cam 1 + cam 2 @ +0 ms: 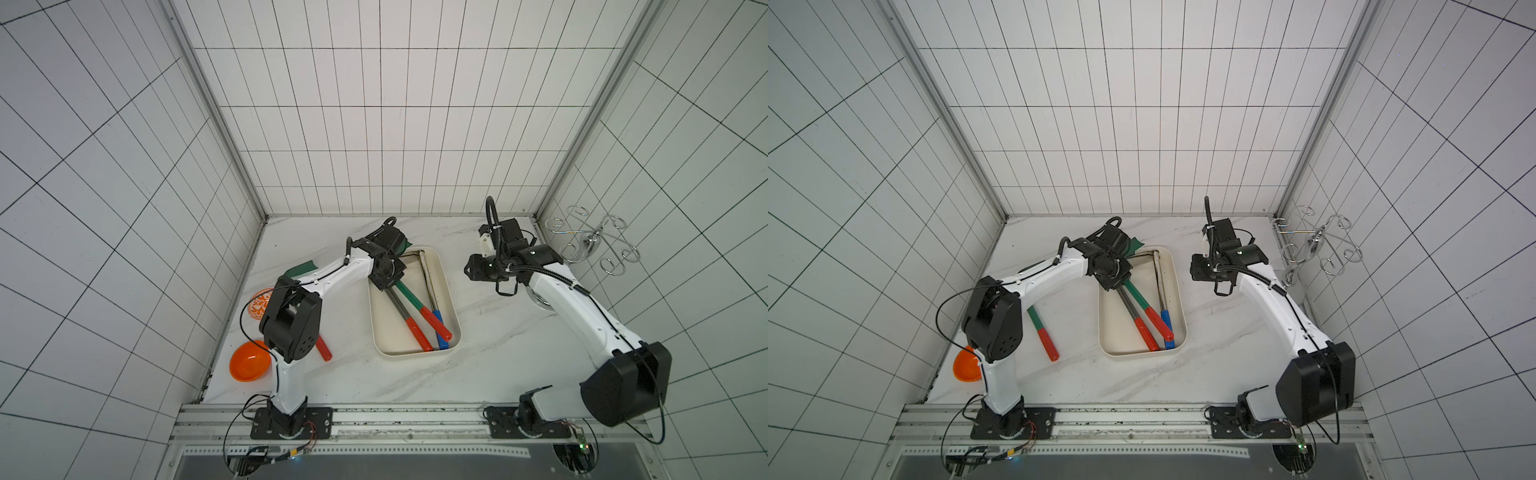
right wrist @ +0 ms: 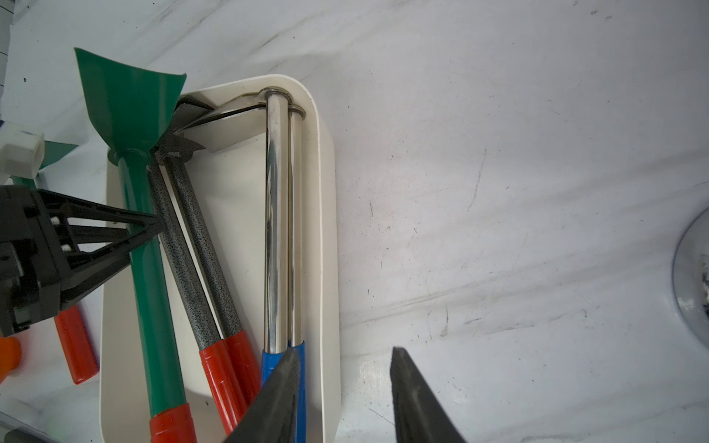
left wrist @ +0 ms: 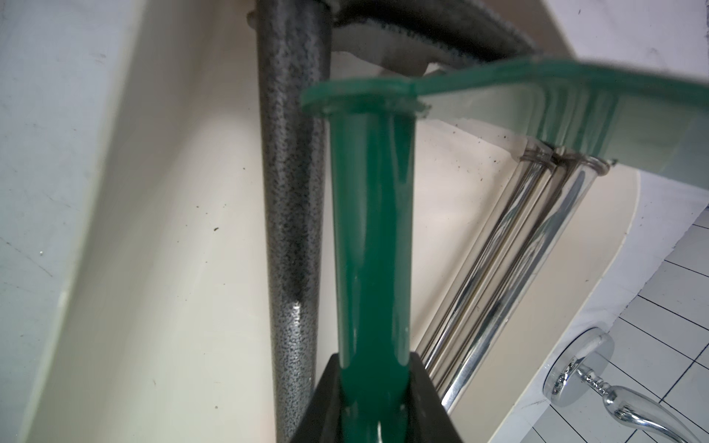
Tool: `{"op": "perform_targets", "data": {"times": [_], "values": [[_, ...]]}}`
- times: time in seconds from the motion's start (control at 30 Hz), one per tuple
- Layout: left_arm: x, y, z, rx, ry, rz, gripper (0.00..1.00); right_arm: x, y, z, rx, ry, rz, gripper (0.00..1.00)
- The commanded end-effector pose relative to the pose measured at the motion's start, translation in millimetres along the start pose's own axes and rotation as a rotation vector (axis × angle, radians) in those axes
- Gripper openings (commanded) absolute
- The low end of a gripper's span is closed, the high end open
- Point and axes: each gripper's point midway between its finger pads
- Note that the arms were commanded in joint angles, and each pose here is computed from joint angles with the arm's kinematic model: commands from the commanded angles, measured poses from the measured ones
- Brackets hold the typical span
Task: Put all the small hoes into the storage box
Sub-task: Place the hoe in the storage box.
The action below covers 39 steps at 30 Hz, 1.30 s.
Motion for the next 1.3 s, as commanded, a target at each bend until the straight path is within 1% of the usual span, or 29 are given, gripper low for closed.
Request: {"op": "perform_targets", "data": {"times": [0.0, 0.43, 0.8, 1.17, 1.27], "values": [[-27, 9, 8, -0.044, 0.015, -0.080, 0.00, -8, -2, -17, 0.034, -0.002, -0.004, 0.41], [-20, -10, 11, -0.050, 0.002, -0.025, 0.00, -16, -2, -25, 0.038, -0.018, -0.003, 0.41], [-11, -18, 19, -0.082, 0.053, 0.003, 0.00, -19, -3, -26, 0.045, -0.022, -0.004, 0.41], [-1, -30, 20, -0.088, 0.068, 0.041, 0.00, -19, -5, -28, 0.051, -0.025, 0.000, 0.41], [2, -34, 19, -0.083, 0.069, 0.053, 0.04, -19, -6, -29, 0.055, -0.025, 0.003, 0.41]]}}
Point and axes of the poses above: each gripper's point midway between its finger pads, its own y axis back along the fingers, its own x axis along the line the jaws close on, z = x × y, and after that the axes turned 1 degree about -y, right-handed
